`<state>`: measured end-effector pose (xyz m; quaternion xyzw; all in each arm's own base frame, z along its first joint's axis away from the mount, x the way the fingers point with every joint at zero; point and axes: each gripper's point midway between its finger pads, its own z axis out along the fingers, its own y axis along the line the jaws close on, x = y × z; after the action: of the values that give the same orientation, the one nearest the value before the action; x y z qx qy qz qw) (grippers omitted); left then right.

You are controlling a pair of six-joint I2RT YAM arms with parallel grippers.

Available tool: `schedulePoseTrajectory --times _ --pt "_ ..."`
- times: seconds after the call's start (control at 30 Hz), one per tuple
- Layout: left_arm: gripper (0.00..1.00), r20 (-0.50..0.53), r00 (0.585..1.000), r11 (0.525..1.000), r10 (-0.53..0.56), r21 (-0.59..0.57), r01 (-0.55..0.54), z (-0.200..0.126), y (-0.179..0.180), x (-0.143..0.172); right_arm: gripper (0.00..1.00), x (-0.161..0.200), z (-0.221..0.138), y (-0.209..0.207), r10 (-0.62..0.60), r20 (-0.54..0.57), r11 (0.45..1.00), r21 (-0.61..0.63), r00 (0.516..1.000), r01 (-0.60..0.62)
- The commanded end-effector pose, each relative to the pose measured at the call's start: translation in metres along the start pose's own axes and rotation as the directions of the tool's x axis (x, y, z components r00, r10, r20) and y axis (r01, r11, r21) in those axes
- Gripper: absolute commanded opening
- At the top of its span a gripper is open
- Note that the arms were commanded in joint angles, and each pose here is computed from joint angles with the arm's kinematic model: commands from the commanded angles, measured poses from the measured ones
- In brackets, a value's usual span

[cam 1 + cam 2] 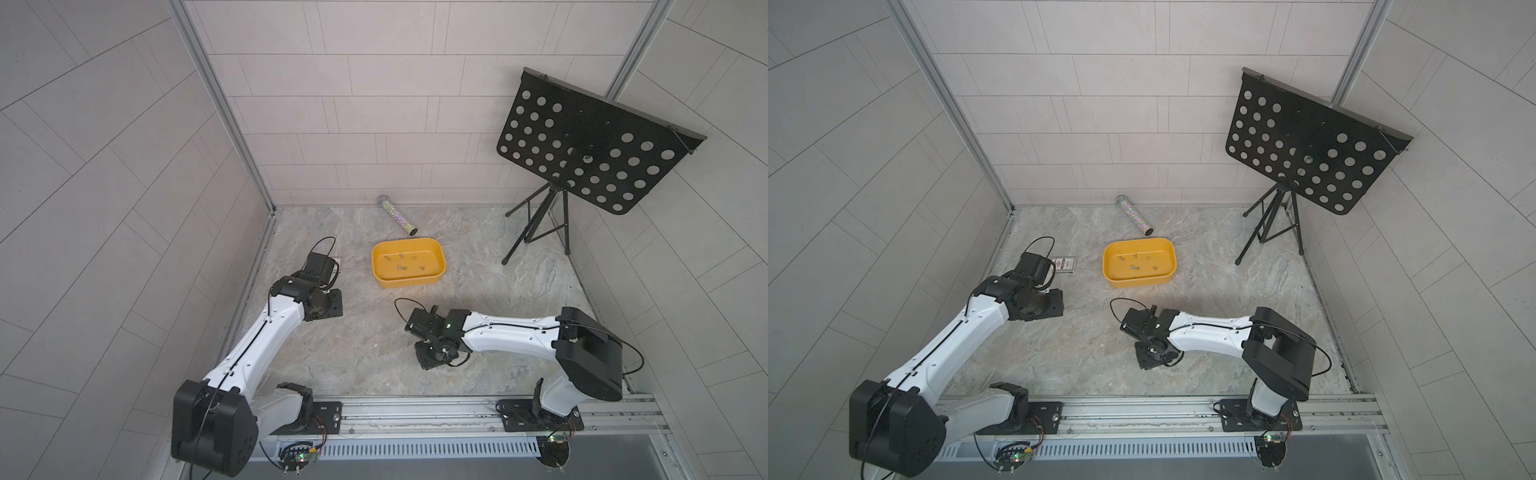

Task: Put the screws on the desktop into the storage box
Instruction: Pick up the screw from the center of the board.

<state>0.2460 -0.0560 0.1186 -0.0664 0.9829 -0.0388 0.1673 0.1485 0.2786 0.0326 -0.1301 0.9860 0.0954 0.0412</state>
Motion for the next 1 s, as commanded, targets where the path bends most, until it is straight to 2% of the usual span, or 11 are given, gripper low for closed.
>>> schedulePoseTrajectory --times 0.0,0.2,0.53,0.97 --pt "0.57 -0.008 1.0 1.0 0.015 0.003 -0.015 0.002 -0.001 0.003 0.34 0.002 -0.001 -0.01 -0.011 -0.005 0.998 0.069 1.0 0.011" --pt "0.57 -0.012 1.0 1.0 0.017 0.002 -0.017 0.003 -0.001 0.004 0.34 0.005 0.004 -0.018 -0.011 -0.021 0.994 0.111 1.0 0.013" --pt "0.57 -0.017 1.0 1.0 0.018 0.003 -0.018 0.005 -0.001 0.004 0.33 0.013 0.015 -0.016 -0.009 -0.06 0.995 0.101 0.998 0.015" --pt "0.57 -0.019 1.0 1.0 0.021 0.001 -0.021 0.005 -0.001 0.005 0.1 0.013 0.011 -0.013 -0.023 -0.059 0.994 0.101 0.998 0.029"
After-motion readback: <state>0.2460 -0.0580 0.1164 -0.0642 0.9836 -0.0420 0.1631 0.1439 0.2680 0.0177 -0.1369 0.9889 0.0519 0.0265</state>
